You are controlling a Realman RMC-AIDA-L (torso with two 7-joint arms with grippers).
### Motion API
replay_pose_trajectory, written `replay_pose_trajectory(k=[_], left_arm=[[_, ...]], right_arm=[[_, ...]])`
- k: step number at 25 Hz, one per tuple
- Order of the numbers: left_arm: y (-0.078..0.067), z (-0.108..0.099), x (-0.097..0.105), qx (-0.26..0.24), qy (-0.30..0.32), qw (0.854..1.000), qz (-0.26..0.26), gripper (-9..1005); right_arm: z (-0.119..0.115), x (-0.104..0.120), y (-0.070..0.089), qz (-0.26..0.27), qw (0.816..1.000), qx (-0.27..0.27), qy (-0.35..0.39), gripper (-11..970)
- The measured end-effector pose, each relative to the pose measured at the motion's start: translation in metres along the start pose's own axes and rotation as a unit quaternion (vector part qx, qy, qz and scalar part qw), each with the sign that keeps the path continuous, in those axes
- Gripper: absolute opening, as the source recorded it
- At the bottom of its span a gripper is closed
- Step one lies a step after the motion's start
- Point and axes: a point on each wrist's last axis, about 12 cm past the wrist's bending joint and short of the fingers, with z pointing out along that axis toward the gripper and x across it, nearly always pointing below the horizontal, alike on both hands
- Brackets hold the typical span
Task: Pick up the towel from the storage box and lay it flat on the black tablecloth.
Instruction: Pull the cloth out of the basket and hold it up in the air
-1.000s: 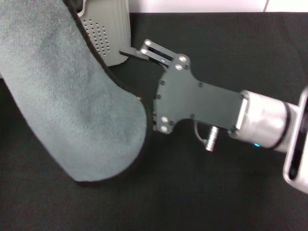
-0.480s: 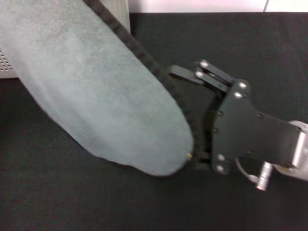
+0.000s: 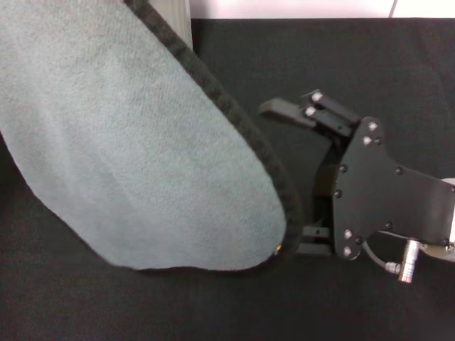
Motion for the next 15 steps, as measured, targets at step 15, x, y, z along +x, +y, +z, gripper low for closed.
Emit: replay_pose_trajectory(k=[15], left_arm=[[0.012, 0.026, 0.017, 0.043, 0.006, 0.999, -0.033, 22]], right_arm=[[0.022, 0.017, -0.006, 0.068, 0.995, -0.053, 0.043, 738]])
